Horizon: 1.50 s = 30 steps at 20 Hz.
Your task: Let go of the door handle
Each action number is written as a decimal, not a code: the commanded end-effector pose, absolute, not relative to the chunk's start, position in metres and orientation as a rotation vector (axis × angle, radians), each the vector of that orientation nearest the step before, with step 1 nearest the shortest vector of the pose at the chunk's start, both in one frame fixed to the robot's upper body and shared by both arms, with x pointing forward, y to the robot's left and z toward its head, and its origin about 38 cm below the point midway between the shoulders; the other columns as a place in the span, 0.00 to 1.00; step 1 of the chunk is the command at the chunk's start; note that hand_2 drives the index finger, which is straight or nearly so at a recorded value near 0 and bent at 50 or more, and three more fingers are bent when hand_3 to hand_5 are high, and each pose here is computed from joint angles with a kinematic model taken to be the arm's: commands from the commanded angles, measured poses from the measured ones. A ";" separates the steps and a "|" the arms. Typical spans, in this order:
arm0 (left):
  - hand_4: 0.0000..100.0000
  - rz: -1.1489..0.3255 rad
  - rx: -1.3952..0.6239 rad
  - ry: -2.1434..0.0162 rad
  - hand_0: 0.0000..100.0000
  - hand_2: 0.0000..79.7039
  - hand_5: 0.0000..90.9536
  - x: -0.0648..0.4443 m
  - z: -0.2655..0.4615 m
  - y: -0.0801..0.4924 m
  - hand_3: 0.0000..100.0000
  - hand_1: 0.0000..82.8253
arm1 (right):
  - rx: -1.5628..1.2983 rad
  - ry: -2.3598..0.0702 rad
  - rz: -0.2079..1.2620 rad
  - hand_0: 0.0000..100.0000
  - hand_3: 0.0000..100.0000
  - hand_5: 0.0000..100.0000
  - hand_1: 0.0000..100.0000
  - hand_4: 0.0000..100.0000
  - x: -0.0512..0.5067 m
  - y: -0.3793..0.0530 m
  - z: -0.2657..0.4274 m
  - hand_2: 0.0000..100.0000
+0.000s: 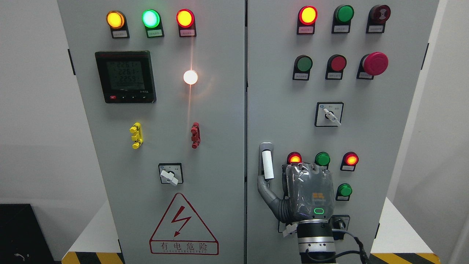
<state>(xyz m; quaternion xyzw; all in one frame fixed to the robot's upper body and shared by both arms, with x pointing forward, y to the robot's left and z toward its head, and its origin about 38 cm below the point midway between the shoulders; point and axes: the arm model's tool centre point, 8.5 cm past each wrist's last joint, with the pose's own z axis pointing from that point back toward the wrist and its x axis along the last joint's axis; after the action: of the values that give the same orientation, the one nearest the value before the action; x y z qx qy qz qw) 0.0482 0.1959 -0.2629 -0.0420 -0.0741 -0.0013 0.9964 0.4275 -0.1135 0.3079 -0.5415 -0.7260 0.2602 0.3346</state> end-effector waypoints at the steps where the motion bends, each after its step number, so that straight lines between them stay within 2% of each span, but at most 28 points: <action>1: 0.00 -0.003 -0.085 -0.148 0.12 0.00 0.00 0.048 -0.263 0.196 0.00 0.67 | -1.415 -1.892 0.674 0.40 1.00 1.00 0.34 0.96 0.428 -0.115 0.308 1.00; 30: 0.00 -0.003 -0.085 -0.148 0.12 0.00 0.00 0.048 -0.263 0.196 0.00 0.67 | -1.415 -1.888 0.639 0.42 1.00 1.00 0.34 0.96 0.426 -0.120 0.310 1.00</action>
<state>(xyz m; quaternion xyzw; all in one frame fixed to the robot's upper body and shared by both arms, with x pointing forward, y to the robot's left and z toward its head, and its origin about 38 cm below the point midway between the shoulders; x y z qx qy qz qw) 0.0486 0.1959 -0.2629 -0.0420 -0.0763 -0.0013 0.9962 0.4267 -0.1179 0.3089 -0.5427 -0.7263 0.2496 0.3402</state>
